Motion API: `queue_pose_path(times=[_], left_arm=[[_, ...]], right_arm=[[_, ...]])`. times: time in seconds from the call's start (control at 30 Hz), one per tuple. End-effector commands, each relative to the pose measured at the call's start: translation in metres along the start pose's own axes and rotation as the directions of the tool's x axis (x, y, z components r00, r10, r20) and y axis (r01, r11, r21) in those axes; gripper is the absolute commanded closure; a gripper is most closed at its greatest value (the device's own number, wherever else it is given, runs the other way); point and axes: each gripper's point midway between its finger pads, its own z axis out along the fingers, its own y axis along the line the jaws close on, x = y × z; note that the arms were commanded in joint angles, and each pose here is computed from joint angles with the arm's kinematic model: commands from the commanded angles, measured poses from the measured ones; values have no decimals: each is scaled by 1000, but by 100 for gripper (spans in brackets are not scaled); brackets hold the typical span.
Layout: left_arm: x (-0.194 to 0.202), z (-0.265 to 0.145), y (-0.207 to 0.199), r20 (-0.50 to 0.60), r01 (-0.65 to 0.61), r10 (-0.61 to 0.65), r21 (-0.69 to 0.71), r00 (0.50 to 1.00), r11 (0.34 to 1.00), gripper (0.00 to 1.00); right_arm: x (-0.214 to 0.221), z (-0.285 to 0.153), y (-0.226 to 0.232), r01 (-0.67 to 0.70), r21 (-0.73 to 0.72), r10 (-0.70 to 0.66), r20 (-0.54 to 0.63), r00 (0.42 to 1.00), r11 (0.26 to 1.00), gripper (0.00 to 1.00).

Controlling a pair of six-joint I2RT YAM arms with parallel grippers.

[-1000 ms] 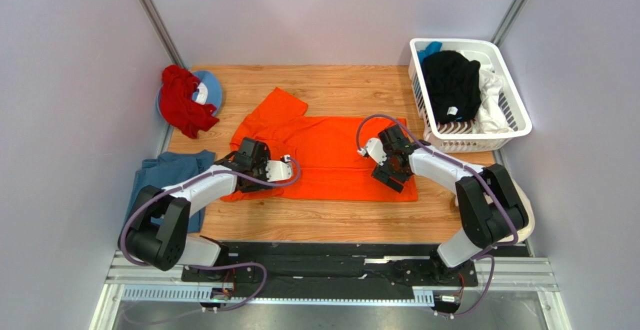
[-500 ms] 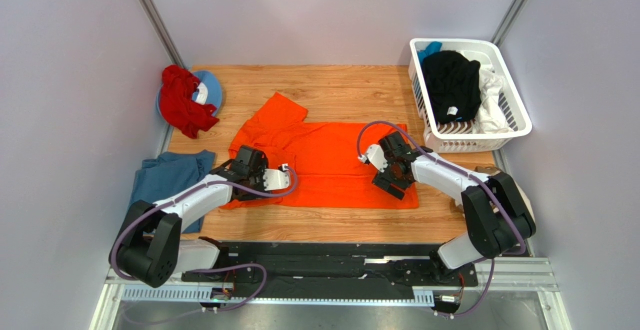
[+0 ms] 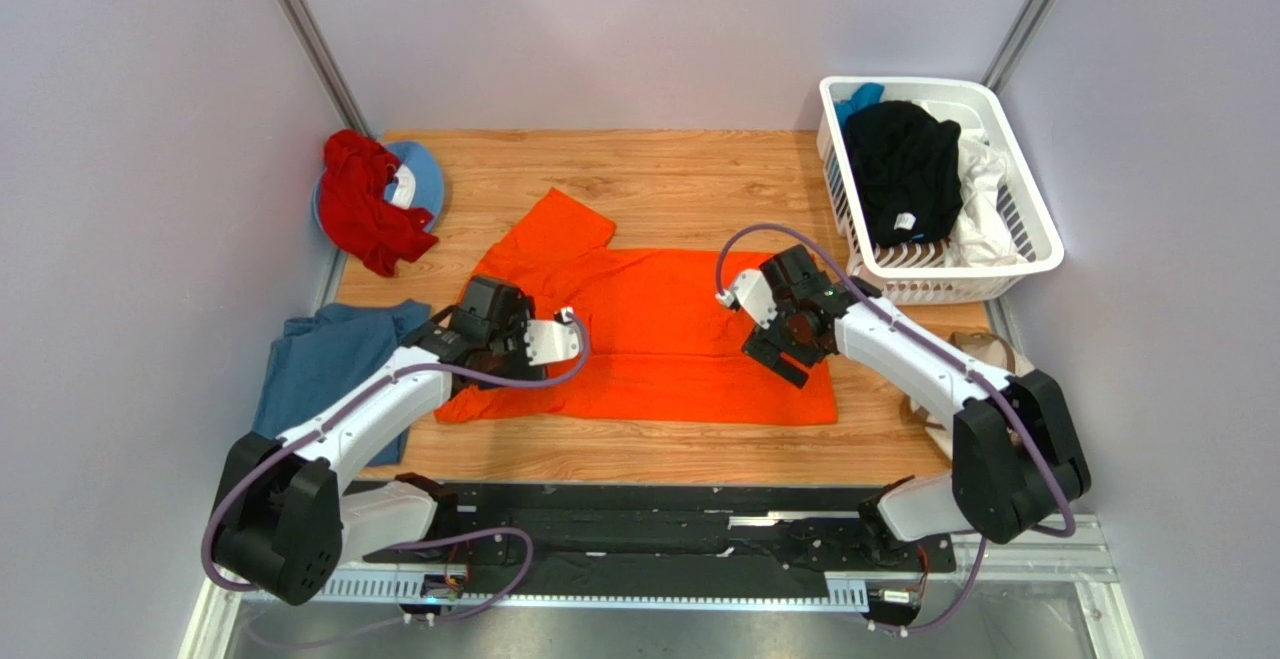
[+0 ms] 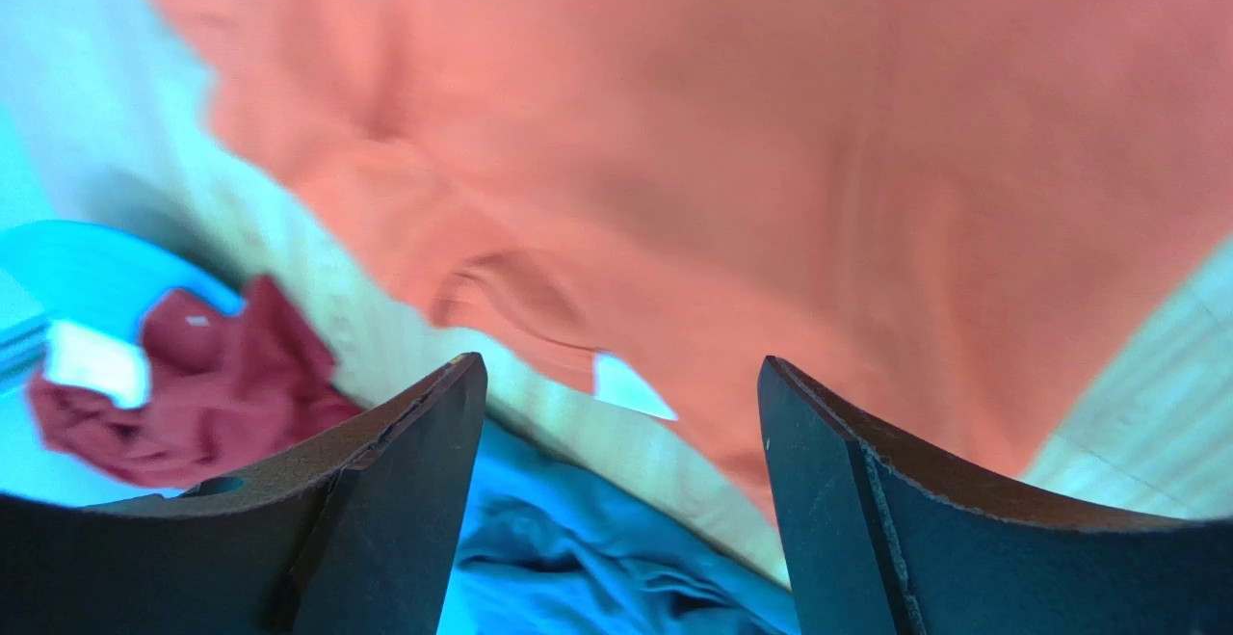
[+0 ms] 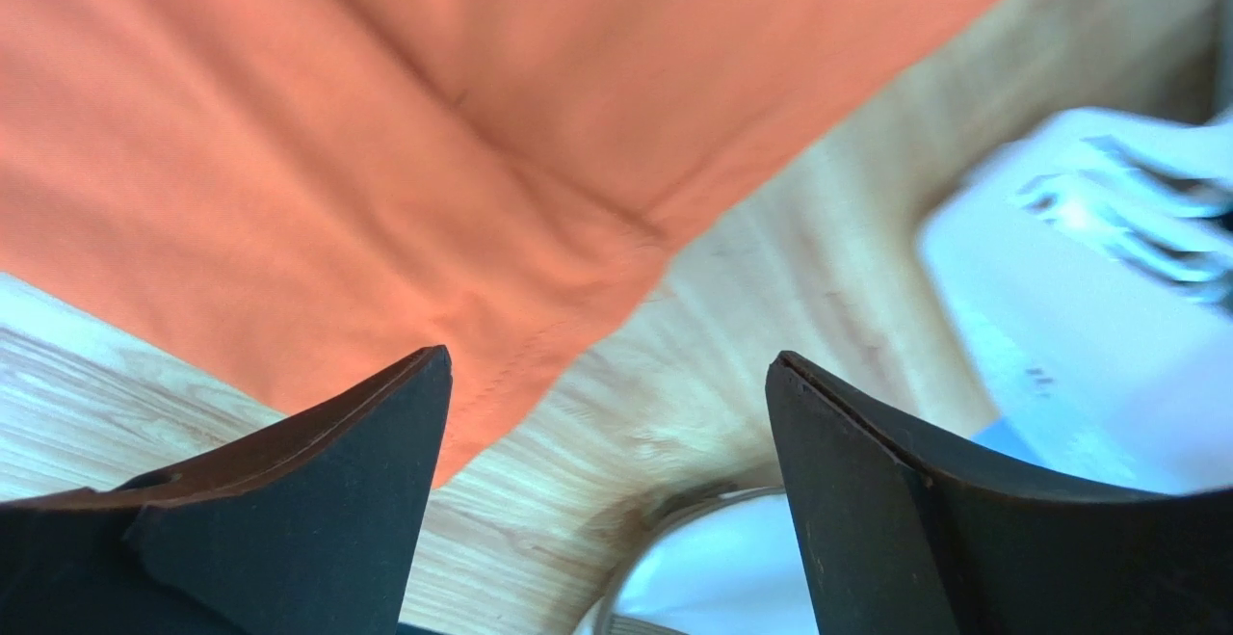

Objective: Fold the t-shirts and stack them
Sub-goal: Fold the tshirt

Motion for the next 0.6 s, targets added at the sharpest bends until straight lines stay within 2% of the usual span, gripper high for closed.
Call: queue_pose_path(times=[0.0, 0.17, 0.23, 0.27, 0.33, 0.37, 0.4, 0.47, 0.5, 0.57], left_arm=[[-33, -18, 40, 107, 45, -36, -78, 994, 996, 21], [-61, -26, 94, 195, 71, -38, -167, 980, 983, 21], [-64, -15, 104, 198, 85, -57, -134, 979, 987, 21], [-72, -21, 122, 220, 97, -61, -156, 974, 983, 21], [-74, -7, 129, 229, 110, -84, -107, 970, 988, 22], [-82, -12, 148, 251, 121, -87, -124, 964, 985, 22], [-79, 2, 143, 234, 125, -107, -62, 966, 990, 22], [-88, -1, 164, 258, 142, -123, -55, 958, 988, 22], [-84, 12, 161, 248, 160, -154, -2, 956, 987, 22], [-90, 11, 179, 265, 174, -167, -1, 950, 985, 23]], right_arm=[[-33, -33, -30, -39, 85, 30, 111, 993, 996, 14], [-61, -31, -59, -74, 113, 57, 149, 987, 991, 14], [-79, -33, -74, -101, 112, 78, 195, 978, 989, 14], [-83, -30, -77, -104, 102, 82, 201, 976, 989, 14], [-97, -20, -89, -125, 79, 105, 215, 971, 989, 15], [-103, -18, -94, -136, 70, 117, 222, 968, 988, 16], [-104, -4, -94, -137, 47, 126, 197, 972, 989, 16], [-115, -3, -109, -165, 37, 153, 225, 962, 986, 17], [-119, 1, -112, -171, 28, 160, 227, 961, 985, 18], [-125, 10, -124, -198, 5, 192, 229, 954, 980, 18]])
